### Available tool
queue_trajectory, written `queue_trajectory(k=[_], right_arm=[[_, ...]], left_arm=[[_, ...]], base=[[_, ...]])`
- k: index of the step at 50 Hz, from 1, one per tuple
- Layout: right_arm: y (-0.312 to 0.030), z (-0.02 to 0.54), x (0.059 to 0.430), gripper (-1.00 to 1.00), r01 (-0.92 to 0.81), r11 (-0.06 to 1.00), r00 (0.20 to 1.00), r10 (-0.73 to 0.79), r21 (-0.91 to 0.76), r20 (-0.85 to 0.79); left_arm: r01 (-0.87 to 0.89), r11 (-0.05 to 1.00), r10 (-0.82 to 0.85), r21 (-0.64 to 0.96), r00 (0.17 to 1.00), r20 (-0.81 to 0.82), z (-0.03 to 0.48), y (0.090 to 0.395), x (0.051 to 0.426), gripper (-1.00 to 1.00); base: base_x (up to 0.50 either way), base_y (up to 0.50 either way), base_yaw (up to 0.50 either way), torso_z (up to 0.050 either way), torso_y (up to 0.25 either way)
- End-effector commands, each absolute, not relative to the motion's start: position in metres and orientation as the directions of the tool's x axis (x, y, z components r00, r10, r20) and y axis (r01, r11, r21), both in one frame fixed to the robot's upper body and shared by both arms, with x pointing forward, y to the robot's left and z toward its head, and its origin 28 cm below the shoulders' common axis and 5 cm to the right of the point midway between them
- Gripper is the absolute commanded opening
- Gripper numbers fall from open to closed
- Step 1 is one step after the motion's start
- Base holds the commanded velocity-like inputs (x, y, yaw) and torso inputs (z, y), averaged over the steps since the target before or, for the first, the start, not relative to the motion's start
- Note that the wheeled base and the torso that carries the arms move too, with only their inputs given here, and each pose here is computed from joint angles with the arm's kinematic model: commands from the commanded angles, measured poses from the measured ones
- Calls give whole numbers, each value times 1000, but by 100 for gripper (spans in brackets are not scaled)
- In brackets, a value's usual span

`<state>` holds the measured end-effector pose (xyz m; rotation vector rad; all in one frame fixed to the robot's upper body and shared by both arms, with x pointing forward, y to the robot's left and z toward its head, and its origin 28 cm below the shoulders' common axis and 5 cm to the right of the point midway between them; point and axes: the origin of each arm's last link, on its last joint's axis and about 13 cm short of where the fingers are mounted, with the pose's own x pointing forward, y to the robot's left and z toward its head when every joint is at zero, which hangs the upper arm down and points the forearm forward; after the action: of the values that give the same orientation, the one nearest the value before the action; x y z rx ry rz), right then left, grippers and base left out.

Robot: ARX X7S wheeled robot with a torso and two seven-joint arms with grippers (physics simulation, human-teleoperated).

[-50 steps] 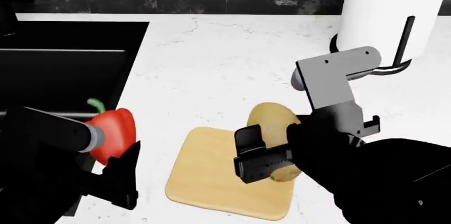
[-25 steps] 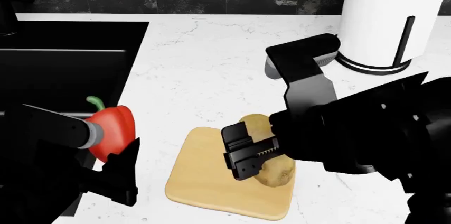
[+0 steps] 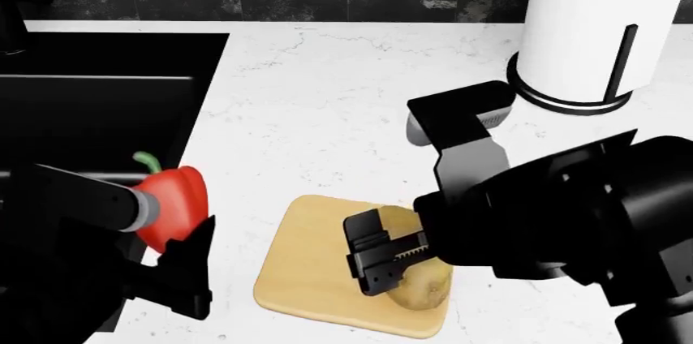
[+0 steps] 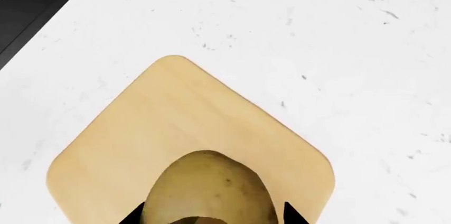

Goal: Pick the vegetables from the sink and place them on the cutting board.

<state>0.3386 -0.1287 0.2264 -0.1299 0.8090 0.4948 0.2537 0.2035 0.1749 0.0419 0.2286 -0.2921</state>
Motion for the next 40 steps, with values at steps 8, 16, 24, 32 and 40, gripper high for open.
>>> queue_trajectory(k=[8,16,24,32,40], right_arm=[[-128,225,340,100,-475,878,599,373,61,-709],[-131,256,340,100,-469,882,679,391,42,-621],[-138,302,327,100,-455,891,777,404,14,-484],[-146,323,309,100,-384,923,872,364,1,-327],[-149,323,296,100,-343,939,904,331,1,-270]], left_arm=[[289,957,-283,-6,932,-227,176,203,254,-100],[303,953,-296,0,929,-223,180,198,257,-100],[353,935,-338,25,911,-236,182,191,258,-100],[408,912,-385,38,885,-263,186,180,274,-100],[480,877,-450,32,843,-296,183,164,287,-100]], base=[[0,0,0,2,0],[0,0,0,0,1],[0,0,0,0,0],[0,0,0,0,0],[0,0,0,0,0]])
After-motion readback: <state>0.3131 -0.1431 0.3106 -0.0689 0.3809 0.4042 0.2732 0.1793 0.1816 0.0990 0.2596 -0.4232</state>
